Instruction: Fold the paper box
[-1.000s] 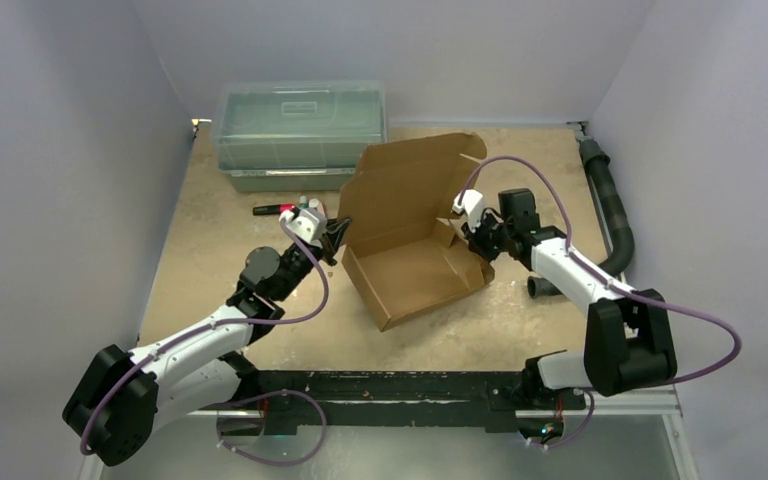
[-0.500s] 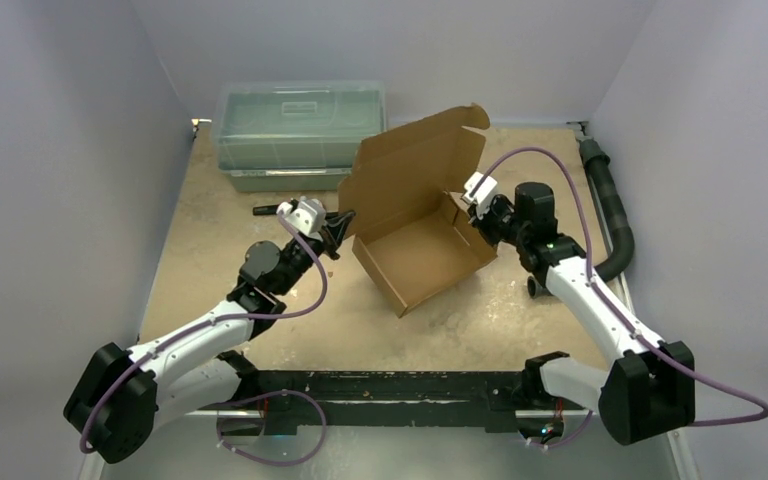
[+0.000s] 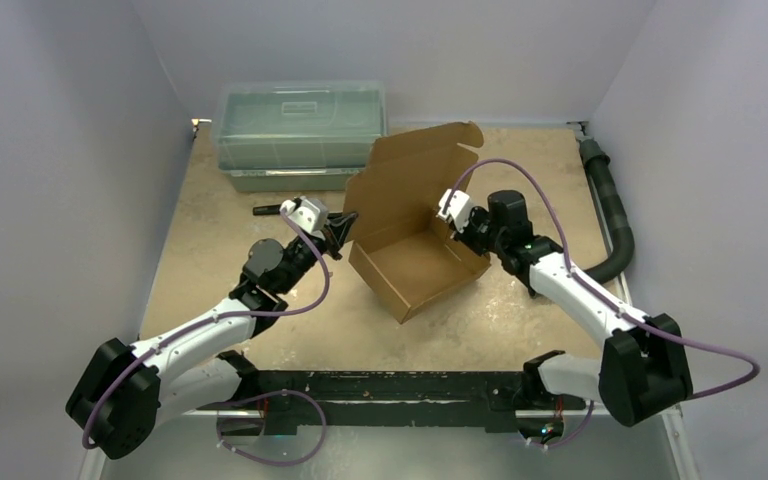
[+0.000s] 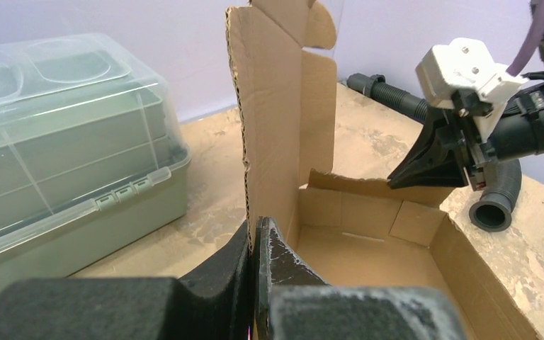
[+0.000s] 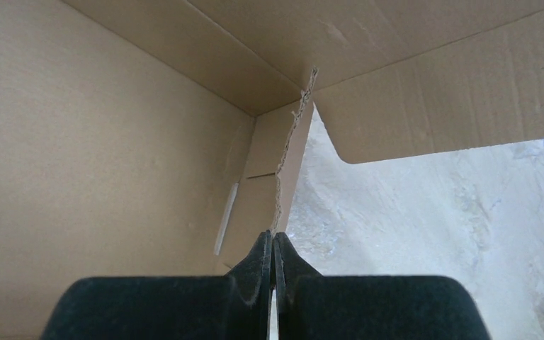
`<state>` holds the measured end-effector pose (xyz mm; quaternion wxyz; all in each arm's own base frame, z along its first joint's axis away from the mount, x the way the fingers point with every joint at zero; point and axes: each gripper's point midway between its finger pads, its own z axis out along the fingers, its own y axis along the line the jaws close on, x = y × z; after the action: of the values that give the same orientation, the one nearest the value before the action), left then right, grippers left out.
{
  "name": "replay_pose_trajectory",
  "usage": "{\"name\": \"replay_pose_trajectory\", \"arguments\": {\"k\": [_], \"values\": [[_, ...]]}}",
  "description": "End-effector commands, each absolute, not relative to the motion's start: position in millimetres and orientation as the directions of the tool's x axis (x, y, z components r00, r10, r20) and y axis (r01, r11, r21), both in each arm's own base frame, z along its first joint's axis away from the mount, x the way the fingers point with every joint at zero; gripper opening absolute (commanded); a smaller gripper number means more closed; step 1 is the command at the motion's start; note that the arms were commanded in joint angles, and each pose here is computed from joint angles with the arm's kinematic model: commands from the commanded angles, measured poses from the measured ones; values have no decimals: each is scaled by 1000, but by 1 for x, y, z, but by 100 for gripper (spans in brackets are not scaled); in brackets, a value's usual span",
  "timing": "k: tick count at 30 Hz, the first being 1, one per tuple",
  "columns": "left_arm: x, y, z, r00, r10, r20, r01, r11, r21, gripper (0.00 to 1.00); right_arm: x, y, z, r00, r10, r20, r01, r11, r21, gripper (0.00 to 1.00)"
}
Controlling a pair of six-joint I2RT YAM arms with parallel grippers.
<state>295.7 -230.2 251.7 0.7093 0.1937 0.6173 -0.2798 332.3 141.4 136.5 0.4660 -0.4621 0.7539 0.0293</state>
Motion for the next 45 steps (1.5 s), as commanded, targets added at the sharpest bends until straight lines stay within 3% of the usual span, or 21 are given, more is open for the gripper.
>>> {"name": "replay_pose_trajectory", "arguments": {"k": [1, 12, 20, 30, 45], "values": [[289, -235, 269, 109, -205, -973, 668, 740, -81, 0, 335, 147, 133, -119, -684, -720, -726, 554, -407, 0], [288, -237, 268, 104, -200, -974, 676, 733, -79, 0, 324, 158, 118, -130, -683, -719, -784, 514, -347, 0], [285, -236, 264, 101, -189, -977, 682, 728, -70, 0, 307, 174, 100, -166, -672, -722, -860, 456, -227, 7], [279, -234, 257, 103, -160, -982, 688, 725, -45, 0, 308, 180, 89, -247, -639, -729, -870, 477, -124, 19], [281, -240, 253, 121, -114, -986, 705, 709, 5, 0, 305, 175, 97, -362, -529, -768, -870, 487, 75, 46]]}}
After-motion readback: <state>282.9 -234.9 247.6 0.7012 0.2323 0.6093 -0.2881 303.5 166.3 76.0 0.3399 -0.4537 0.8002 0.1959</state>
